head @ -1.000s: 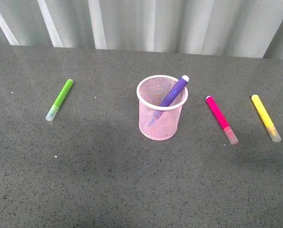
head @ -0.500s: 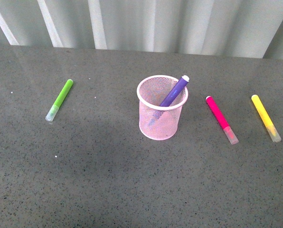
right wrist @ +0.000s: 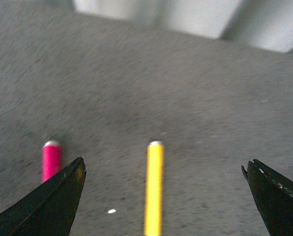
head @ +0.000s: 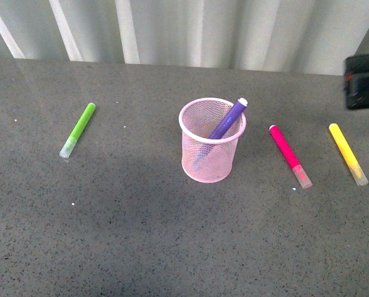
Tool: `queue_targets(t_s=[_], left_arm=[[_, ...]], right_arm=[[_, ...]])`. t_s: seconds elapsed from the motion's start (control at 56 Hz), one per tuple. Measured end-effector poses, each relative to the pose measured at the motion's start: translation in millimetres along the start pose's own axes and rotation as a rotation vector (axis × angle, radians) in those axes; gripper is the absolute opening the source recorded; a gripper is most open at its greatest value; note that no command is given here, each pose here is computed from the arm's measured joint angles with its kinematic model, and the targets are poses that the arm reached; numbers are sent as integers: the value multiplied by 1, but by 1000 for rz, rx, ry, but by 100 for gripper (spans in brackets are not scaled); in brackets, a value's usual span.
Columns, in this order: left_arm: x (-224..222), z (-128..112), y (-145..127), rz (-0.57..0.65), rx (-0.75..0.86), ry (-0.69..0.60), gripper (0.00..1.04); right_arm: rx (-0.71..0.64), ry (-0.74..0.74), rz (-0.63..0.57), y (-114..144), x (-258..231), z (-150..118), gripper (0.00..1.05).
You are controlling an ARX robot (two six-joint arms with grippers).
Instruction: Insert purple and pink pens into pink cup
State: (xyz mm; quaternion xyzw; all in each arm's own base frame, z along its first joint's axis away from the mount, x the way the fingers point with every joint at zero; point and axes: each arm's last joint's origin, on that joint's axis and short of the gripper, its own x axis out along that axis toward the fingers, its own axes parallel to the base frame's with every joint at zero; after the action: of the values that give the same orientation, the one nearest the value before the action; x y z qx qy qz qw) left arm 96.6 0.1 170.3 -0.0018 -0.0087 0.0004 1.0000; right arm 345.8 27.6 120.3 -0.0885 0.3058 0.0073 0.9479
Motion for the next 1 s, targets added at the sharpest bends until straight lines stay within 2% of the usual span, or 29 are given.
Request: queue_targets(t_s=[0.089,0.304,1.0], left_arm=[[0,0,0,0,0,0,98],[0,0,0,0,0,0,98],[0,0,0,0,0,0,98]], right_arm=[[-34,40,30,17,15,-8,98],[-35,103,73,38,44,-23,98],[-6,144,156,71,75,-32,98]])
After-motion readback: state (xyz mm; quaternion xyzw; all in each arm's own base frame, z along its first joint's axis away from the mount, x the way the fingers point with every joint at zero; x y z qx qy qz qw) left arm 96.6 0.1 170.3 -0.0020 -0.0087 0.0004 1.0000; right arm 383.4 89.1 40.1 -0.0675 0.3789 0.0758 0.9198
